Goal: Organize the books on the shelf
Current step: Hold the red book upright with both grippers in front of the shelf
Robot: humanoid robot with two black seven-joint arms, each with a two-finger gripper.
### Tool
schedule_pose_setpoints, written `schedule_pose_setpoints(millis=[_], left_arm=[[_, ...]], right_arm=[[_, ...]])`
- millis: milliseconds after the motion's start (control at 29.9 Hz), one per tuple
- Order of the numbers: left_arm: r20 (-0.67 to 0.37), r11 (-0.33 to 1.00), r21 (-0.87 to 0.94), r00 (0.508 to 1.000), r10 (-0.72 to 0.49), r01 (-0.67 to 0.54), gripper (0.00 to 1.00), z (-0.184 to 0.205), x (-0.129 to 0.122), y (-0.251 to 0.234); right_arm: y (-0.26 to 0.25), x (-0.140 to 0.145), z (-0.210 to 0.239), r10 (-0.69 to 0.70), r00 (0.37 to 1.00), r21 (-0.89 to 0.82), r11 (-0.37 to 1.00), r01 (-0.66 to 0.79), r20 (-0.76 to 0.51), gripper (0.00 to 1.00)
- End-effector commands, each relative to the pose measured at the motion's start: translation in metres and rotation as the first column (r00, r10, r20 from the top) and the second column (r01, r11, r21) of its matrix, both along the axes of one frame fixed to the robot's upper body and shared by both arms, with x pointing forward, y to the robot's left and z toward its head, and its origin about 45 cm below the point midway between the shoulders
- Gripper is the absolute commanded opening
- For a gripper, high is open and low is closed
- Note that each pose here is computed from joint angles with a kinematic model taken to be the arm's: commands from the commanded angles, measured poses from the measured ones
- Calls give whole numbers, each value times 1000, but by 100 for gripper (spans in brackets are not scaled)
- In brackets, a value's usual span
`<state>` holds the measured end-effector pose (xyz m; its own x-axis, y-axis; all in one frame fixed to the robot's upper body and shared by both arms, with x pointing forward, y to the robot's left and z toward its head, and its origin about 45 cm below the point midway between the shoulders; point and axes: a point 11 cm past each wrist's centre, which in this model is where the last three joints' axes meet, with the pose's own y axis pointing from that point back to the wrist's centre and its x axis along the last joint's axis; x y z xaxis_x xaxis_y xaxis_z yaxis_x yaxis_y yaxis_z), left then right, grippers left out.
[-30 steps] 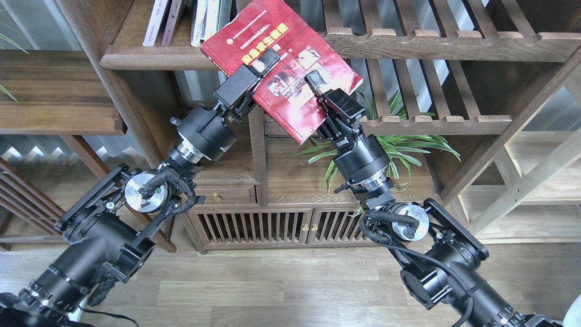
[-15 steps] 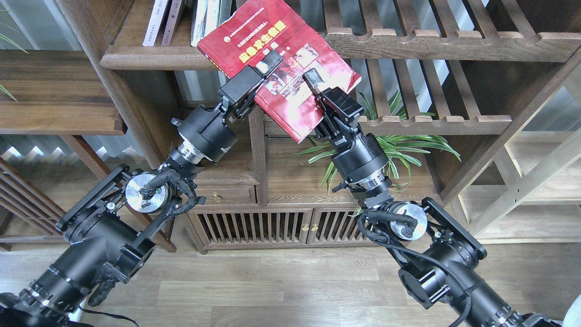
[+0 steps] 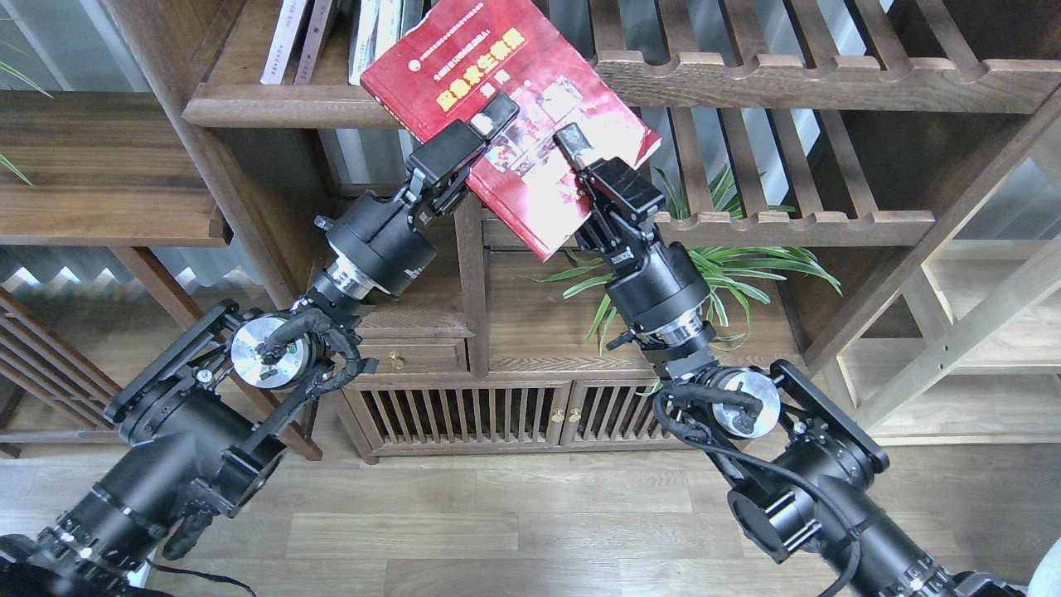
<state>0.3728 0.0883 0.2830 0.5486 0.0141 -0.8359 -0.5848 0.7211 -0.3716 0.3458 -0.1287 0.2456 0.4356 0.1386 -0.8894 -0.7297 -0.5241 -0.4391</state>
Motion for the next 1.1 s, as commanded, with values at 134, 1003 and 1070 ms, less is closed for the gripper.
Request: schedule_pose_setpoints(millis=[134,1003,1070], left_arm=[[-10,1000,-1,1000,0,0,1,-3,-1,0],[1,1000,-7,1000,14,-14,2,1,2,4],[4,1000,-10,1000,20,-20,2,3,3,6]], right_arm=[[-1,0,0,-2,1000,1,1000,2,0,5],[8,2,7,-1,1000,30,1000,1,12,59],[7,2,8,-3,1000,26,1000,2,17,64]])
